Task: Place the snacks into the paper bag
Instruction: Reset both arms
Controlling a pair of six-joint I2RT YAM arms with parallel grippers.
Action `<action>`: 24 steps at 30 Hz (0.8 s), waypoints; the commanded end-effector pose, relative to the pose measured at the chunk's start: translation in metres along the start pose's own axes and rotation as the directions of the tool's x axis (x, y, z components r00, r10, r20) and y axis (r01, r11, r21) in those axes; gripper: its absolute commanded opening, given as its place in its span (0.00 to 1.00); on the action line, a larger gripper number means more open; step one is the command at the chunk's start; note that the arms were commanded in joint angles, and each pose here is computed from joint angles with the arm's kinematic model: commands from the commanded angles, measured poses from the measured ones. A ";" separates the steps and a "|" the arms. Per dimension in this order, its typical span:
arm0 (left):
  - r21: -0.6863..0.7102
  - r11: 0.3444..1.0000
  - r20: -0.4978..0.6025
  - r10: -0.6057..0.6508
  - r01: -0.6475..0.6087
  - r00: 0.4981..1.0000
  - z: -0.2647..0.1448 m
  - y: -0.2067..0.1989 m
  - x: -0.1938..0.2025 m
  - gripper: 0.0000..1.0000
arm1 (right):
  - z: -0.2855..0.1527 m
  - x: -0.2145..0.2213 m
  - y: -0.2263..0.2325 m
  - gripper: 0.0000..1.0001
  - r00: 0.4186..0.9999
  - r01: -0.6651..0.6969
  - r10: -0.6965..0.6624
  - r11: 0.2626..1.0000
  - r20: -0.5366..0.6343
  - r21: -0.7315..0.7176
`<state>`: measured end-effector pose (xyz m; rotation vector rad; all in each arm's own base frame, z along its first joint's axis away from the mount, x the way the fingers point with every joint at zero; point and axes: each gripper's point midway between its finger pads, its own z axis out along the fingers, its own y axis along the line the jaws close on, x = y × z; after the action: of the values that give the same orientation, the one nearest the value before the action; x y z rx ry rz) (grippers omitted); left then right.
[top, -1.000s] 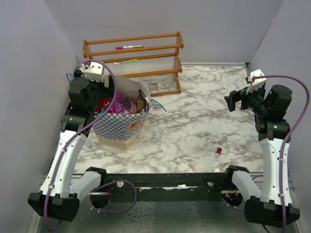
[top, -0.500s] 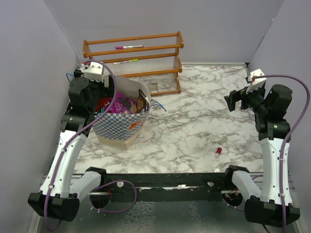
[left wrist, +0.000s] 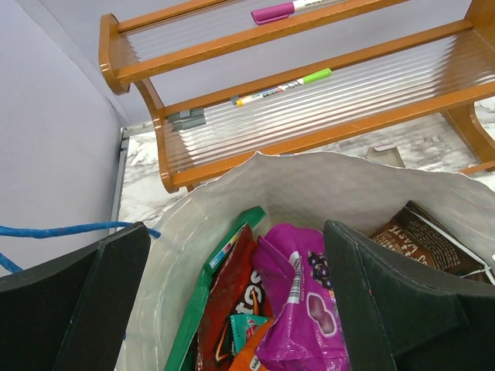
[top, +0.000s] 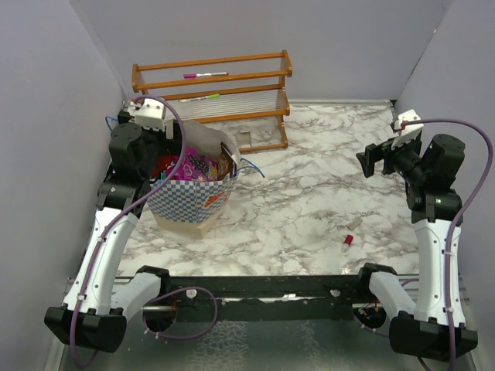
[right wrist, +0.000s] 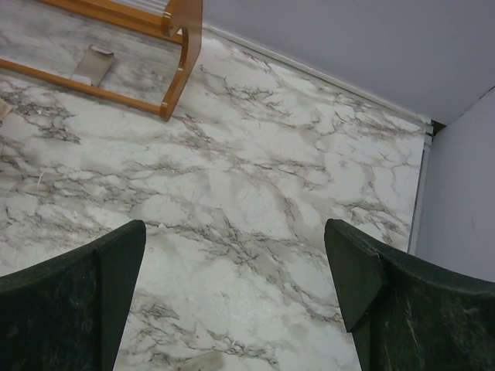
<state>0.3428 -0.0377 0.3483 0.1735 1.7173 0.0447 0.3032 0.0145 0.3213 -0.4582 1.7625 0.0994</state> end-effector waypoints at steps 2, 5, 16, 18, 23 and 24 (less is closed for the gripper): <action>-0.011 1.000 0.037 -0.017 0.018 0.999 -0.008 0.005 -0.016 0.97 | -0.003 -0.013 0.002 1.00 1.000 0.004 -0.004 1.000 0.024 -0.011; -0.003 1.000 0.039 -0.021 0.021 0.999 -0.007 0.003 -0.017 0.97 | -0.003 -0.010 0.002 0.99 1.000 0.004 -0.004 1.000 0.016 -0.008; 0.000 1.000 0.037 -0.021 0.021 0.999 -0.007 0.002 -0.016 0.97 | -0.004 -0.011 0.004 0.99 1.000 0.004 -0.004 1.000 0.014 -0.018; -0.001 1.000 0.038 -0.021 0.021 0.999 -0.007 0.003 -0.017 0.97 | -0.004 -0.011 0.004 1.00 1.000 0.004 -0.003 1.000 0.013 -0.017; 0.002 1.000 0.035 -0.020 0.020 0.999 -0.006 0.002 -0.015 0.97 | -0.004 -0.010 0.003 1.00 1.000 0.003 -0.003 1.000 0.013 -0.016; 0.002 1.000 0.036 -0.020 0.020 0.999 -0.006 0.002 -0.015 0.97 | -0.004 -0.010 0.004 1.00 1.000 0.003 -0.003 1.000 0.013 -0.017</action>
<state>0.3423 -0.0380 0.3475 0.1713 1.7221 0.0413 0.3015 0.0150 0.3187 -0.4571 1.7793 0.1077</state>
